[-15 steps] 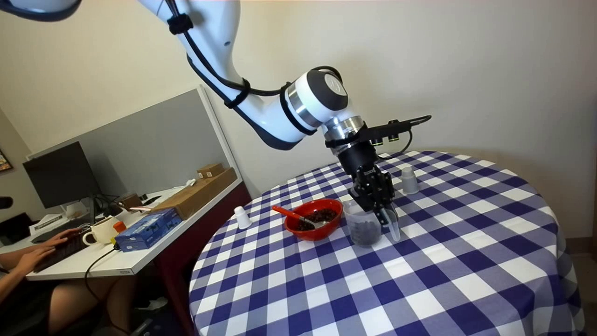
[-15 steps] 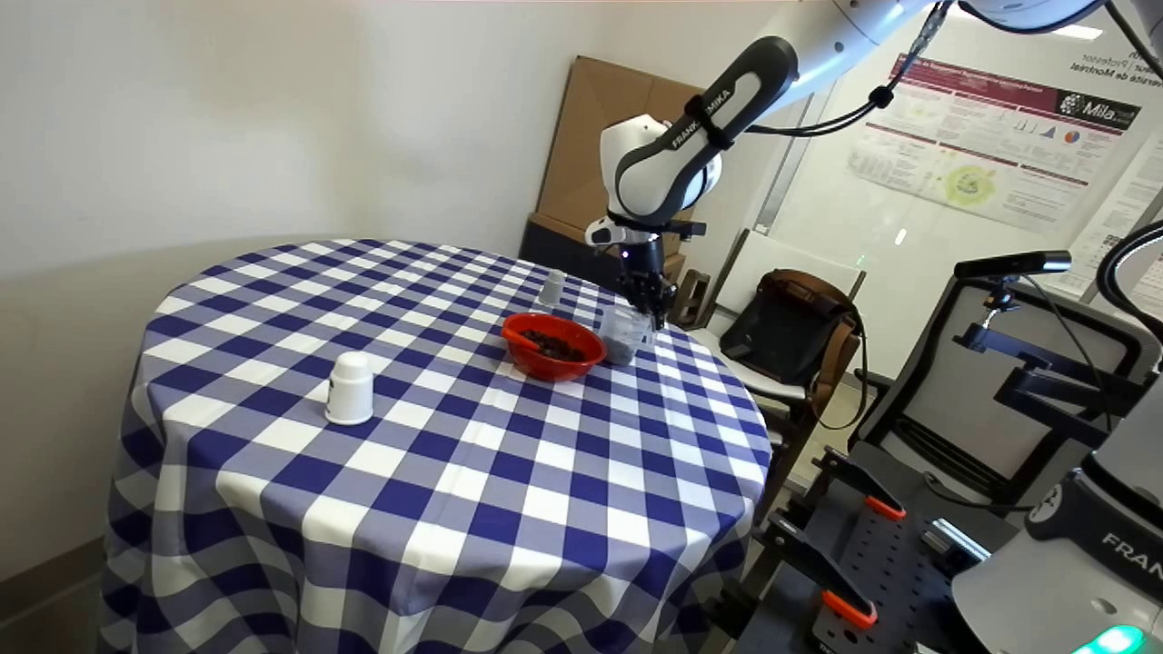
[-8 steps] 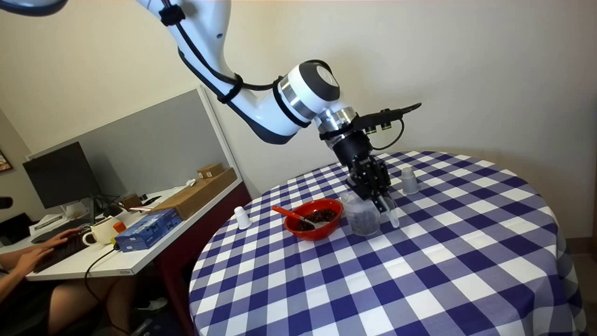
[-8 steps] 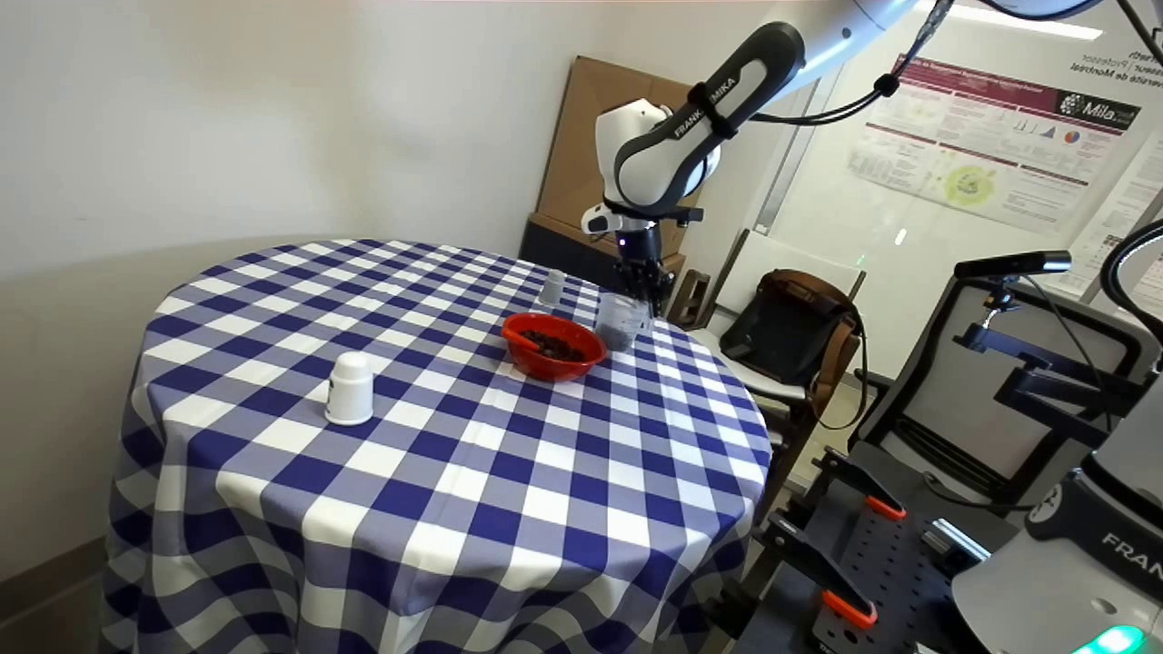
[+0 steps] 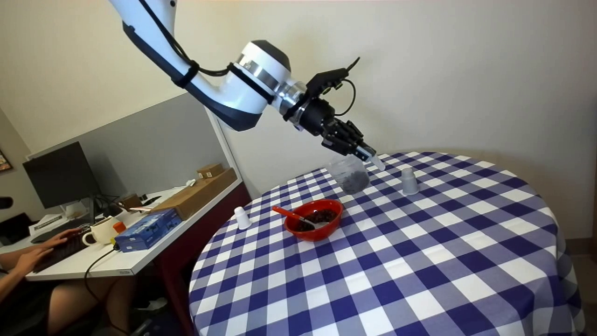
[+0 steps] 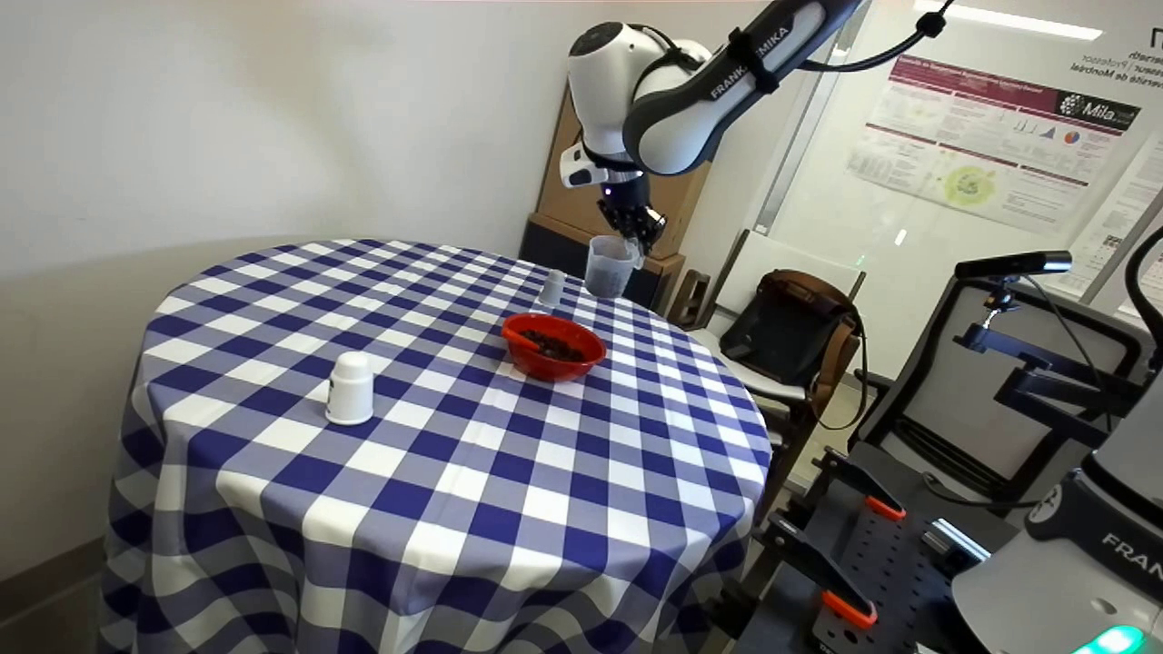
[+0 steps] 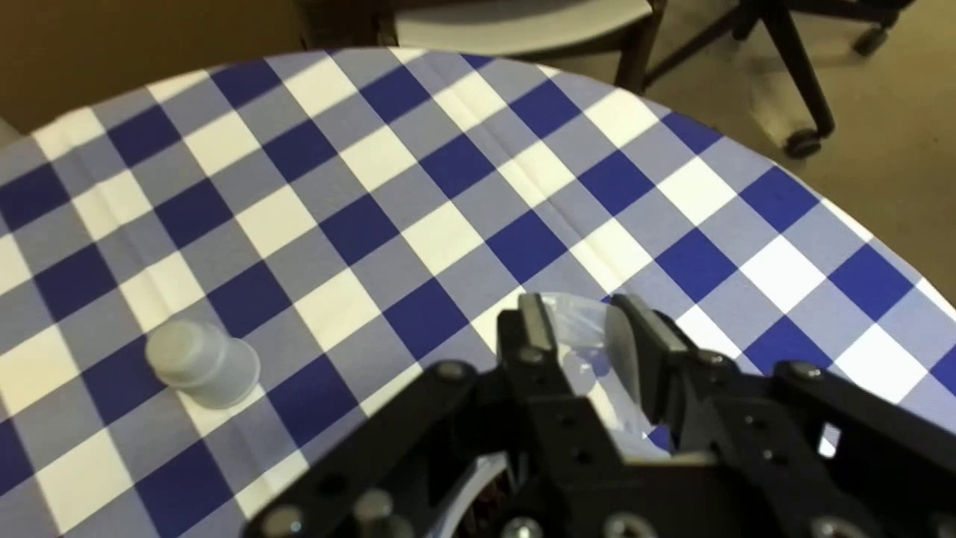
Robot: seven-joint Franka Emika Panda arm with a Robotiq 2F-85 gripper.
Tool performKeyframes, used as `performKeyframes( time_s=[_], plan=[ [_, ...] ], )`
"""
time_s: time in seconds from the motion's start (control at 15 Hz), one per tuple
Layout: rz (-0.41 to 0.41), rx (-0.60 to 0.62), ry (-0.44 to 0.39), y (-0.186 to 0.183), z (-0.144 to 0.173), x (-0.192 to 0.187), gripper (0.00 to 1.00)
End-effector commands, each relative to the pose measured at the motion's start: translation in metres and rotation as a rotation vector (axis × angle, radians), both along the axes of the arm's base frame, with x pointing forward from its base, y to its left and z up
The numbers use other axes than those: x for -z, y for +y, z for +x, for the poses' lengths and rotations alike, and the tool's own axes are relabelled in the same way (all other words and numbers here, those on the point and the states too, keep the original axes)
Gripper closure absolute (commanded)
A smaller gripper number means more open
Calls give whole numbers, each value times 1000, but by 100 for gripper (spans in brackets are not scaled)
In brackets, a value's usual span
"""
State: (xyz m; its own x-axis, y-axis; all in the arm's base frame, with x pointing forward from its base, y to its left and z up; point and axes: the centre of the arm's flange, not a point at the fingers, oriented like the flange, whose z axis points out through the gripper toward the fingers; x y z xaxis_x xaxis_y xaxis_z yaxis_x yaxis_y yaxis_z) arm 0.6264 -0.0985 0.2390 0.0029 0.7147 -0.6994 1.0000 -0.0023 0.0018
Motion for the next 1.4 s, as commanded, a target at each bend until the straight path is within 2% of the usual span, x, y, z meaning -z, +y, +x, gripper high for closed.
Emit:
performKeyframes(
  time_s=[0.0, 0.6, 0.93, 1.33],
  plan=[
    [-154, -73, -78, 43, -40, -13, 88],
    [-544, -293, -310, 109, -97, 27, 88],
    [-655, -328, -404, 129, -112, 47, 88],
    [-750, -317, -495, 134, -107, 70, 89]
  ],
)
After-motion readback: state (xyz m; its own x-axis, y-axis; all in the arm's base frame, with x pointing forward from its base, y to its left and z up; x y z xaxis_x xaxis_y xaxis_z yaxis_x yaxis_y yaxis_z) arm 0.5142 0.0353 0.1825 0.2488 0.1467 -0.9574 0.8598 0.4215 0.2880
